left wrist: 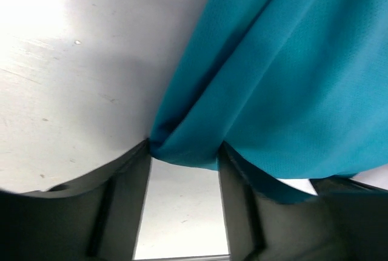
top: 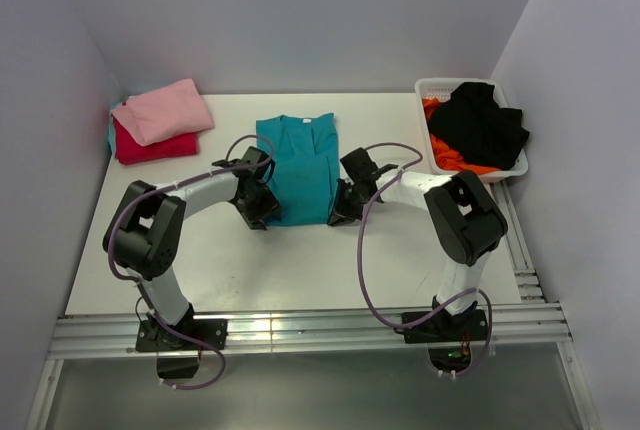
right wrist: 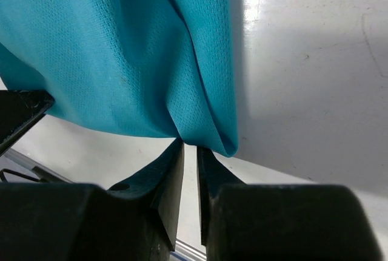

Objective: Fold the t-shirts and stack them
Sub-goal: Grab one side of the 2/3 rectangular tshirt with both arms

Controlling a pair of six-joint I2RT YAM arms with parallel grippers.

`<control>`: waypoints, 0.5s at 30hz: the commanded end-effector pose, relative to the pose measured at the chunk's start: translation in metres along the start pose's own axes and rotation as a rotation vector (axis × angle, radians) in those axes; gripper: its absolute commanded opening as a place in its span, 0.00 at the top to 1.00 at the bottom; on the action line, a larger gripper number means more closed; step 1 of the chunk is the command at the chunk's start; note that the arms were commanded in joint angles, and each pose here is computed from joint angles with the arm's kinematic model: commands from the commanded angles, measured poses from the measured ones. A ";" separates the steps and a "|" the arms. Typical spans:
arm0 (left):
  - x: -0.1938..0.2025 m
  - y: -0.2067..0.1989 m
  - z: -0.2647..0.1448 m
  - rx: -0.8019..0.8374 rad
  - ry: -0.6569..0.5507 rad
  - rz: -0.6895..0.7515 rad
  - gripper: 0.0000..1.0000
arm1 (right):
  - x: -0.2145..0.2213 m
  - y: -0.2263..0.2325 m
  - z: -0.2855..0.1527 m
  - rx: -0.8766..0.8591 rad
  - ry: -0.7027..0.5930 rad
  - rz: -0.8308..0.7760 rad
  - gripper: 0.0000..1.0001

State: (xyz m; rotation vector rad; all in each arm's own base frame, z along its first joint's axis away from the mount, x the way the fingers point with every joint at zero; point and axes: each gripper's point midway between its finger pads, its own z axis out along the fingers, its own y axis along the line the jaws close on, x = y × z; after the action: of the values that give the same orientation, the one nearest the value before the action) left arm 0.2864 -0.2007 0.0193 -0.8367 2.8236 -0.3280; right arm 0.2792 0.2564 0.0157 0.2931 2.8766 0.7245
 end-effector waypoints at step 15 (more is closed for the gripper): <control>-0.015 0.024 0.018 -0.120 -0.061 0.031 0.80 | -0.011 -0.003 0.001 0.054 -0.038 -0.035 1.00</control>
State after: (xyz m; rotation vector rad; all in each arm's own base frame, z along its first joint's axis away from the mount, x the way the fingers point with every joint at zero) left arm 0.2856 -0.1925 0.0152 -0.8286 2.8330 -0.2544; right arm 0.2819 0.2524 0.0149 0.2911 2.8734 0.6793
